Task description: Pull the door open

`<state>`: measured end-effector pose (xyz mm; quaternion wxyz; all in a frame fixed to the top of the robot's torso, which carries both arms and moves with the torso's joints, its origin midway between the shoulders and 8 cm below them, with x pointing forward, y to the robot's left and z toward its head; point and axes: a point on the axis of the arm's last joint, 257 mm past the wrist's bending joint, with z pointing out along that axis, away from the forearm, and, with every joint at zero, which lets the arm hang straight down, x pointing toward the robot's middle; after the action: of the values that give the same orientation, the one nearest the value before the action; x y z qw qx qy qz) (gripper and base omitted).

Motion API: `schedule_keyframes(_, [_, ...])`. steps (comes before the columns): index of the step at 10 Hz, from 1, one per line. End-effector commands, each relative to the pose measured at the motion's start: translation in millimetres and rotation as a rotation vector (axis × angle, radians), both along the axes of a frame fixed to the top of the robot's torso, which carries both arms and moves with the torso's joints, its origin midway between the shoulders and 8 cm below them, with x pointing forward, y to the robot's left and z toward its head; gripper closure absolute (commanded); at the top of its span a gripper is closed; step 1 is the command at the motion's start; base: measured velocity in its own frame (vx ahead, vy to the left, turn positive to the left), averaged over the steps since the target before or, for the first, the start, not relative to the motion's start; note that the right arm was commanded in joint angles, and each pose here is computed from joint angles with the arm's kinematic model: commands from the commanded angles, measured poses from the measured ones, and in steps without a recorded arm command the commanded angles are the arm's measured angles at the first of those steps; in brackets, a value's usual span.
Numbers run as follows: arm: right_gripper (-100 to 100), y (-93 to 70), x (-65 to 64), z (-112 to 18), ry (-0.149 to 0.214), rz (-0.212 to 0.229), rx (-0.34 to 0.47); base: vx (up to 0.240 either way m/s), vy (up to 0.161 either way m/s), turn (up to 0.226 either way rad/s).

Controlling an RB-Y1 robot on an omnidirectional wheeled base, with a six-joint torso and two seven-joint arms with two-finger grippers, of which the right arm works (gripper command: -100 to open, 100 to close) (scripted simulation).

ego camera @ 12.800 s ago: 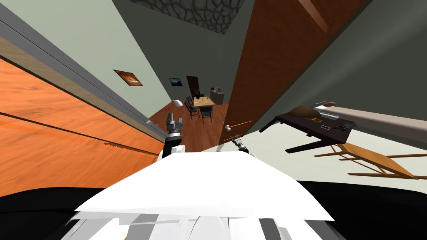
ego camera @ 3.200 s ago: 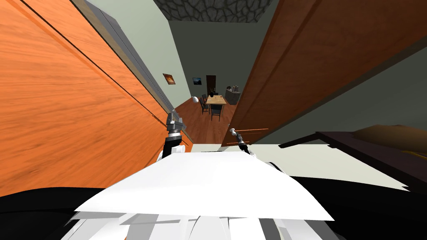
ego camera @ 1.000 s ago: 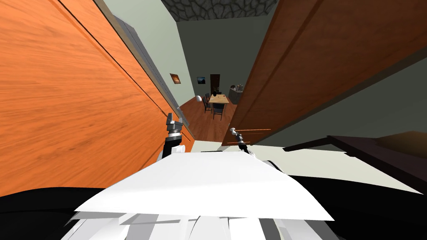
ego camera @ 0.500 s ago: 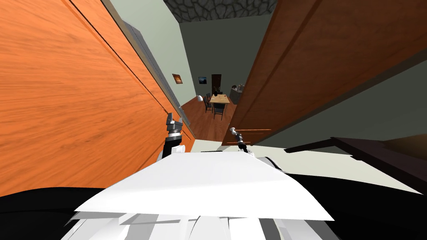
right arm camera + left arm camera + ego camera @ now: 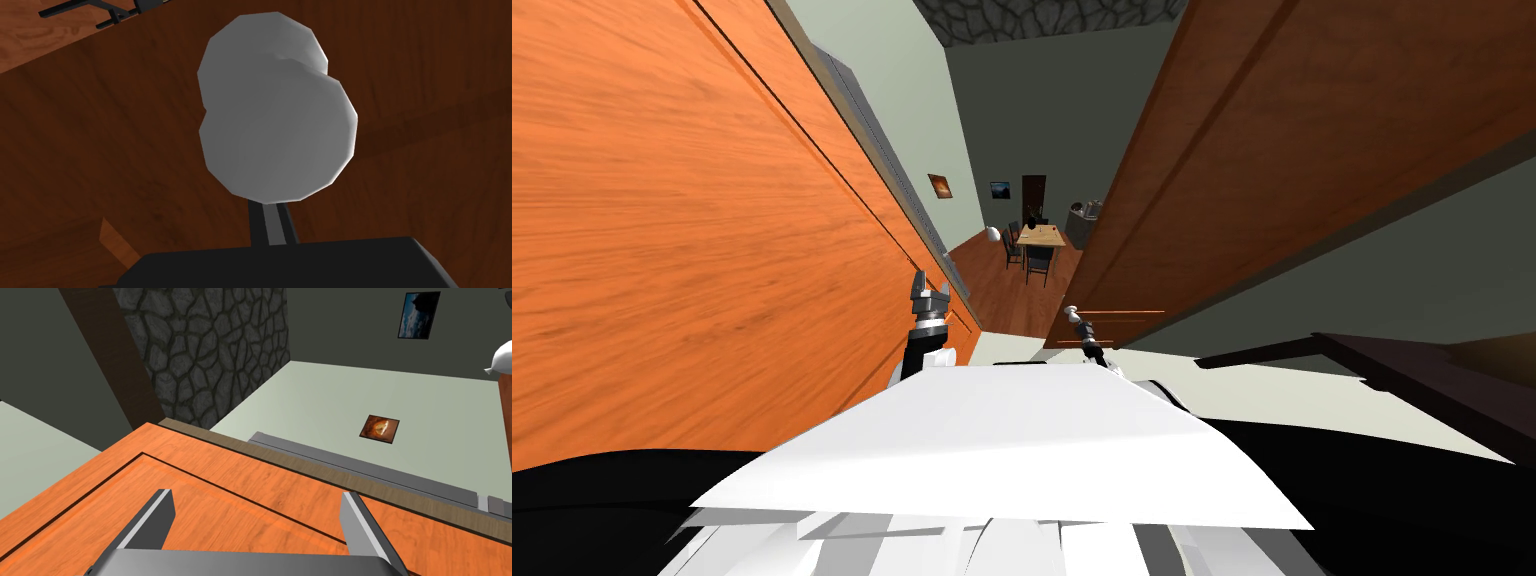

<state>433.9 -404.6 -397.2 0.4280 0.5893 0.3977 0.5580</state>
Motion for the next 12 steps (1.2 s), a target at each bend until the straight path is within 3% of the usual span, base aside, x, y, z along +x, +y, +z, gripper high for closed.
schedule_keyframes(1, [-100, 9.3, 5.3, 2.5, -0.015, 0.011, 0.053, -0.038, -0.018, -0.022])
schedule_keyframes(3, [-100, 9.3, 5.3, 2.5, -0.015, 0.011, 0.053, -0.023, 0.0, 0.021])
schedule_keyframes(12, [-100, 29.7, 19.1, 2.3, -0.031, 0.013, 0.339, -0.05, -0.002, 0.003])
